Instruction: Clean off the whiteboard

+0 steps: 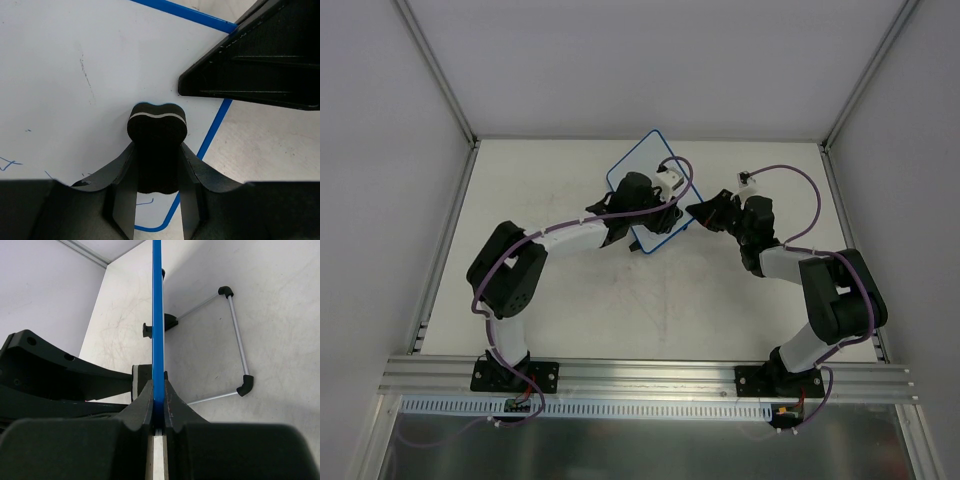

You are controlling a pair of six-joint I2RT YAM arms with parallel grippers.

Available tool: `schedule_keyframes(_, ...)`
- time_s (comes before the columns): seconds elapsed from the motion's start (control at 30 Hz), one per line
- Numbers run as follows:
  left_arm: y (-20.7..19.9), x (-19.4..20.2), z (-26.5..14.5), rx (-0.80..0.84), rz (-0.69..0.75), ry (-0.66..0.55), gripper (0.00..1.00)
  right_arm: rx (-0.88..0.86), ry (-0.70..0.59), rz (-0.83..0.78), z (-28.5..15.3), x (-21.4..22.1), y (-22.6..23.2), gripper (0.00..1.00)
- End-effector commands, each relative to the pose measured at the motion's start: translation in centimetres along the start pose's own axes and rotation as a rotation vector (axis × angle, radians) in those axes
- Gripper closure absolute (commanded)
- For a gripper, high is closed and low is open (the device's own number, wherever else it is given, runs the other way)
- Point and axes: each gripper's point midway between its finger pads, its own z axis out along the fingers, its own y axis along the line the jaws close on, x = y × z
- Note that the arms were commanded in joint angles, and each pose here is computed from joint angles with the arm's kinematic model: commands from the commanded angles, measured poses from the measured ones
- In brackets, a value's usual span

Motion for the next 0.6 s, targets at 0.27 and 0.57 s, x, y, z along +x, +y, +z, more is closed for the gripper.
schedule_keyframes(0.27,-4.6,14.8,0.6,0.011,-0.352,0.327,1.0,-0.185,0.025,-0.137,0.2,0.4,4.3,1.0)
schedule_keyframes(0.57,2.0,12.1,-2.1,-0.001,-0.559,0.152,1.0,-0.189,0.025,-0.136,0.2,0.3,4.5,1.0)
